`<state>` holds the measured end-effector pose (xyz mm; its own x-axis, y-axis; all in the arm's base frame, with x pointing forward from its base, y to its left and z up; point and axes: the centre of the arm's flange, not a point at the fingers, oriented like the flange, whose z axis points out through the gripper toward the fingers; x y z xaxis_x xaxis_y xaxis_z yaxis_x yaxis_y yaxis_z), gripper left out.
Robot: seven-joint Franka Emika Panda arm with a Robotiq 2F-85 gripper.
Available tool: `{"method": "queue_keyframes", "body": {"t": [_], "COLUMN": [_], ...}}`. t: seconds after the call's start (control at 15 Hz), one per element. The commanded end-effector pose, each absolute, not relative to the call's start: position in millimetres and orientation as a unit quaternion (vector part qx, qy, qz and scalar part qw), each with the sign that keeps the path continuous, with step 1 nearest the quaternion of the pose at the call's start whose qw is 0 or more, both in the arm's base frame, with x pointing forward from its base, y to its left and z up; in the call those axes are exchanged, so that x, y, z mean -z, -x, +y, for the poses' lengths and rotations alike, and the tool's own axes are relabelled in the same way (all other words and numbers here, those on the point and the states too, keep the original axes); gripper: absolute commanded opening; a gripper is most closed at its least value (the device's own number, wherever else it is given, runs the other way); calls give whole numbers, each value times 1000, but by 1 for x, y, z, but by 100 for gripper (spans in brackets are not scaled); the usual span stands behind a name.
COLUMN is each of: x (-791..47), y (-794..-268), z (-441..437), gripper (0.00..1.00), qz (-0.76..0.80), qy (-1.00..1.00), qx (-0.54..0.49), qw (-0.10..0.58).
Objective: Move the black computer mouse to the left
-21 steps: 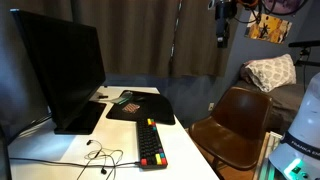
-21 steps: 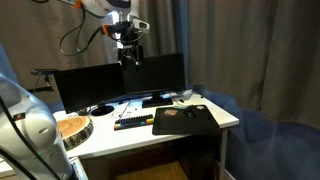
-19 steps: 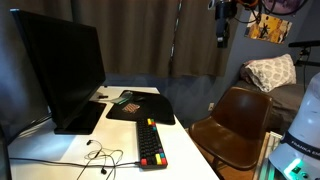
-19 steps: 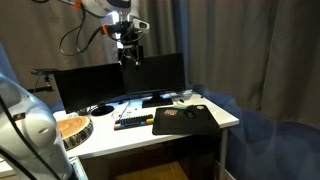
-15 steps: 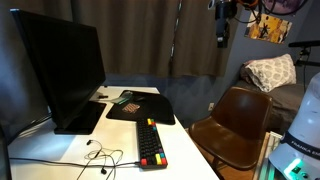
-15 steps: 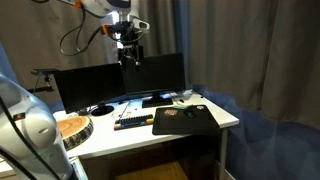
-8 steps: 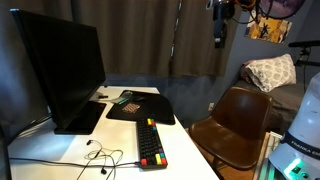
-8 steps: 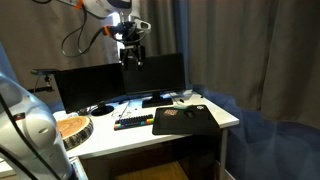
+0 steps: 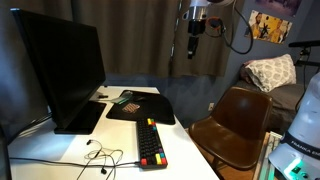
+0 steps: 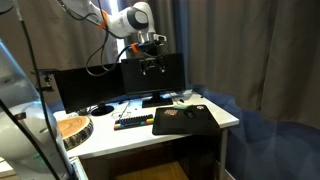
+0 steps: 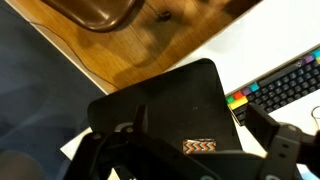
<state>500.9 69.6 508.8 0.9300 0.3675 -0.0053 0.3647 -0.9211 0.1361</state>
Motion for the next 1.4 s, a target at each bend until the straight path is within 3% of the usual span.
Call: {"method": "queue_keyframes", "body": {"t": [0.0, 0.6, 0.67, 1.33], "x": [-481, -403, -409, -395], "y": [-558, -637, -611, -630], "z": [62, 22, 28, 25], "gripper": [100, 100, 100, 100], "qz": [231, 303, 286, 296], "qy": [-971, -950, -956, -953], "qx": [-43, -57, -52, -59], "qw": [38, -52, -29, -35]}}
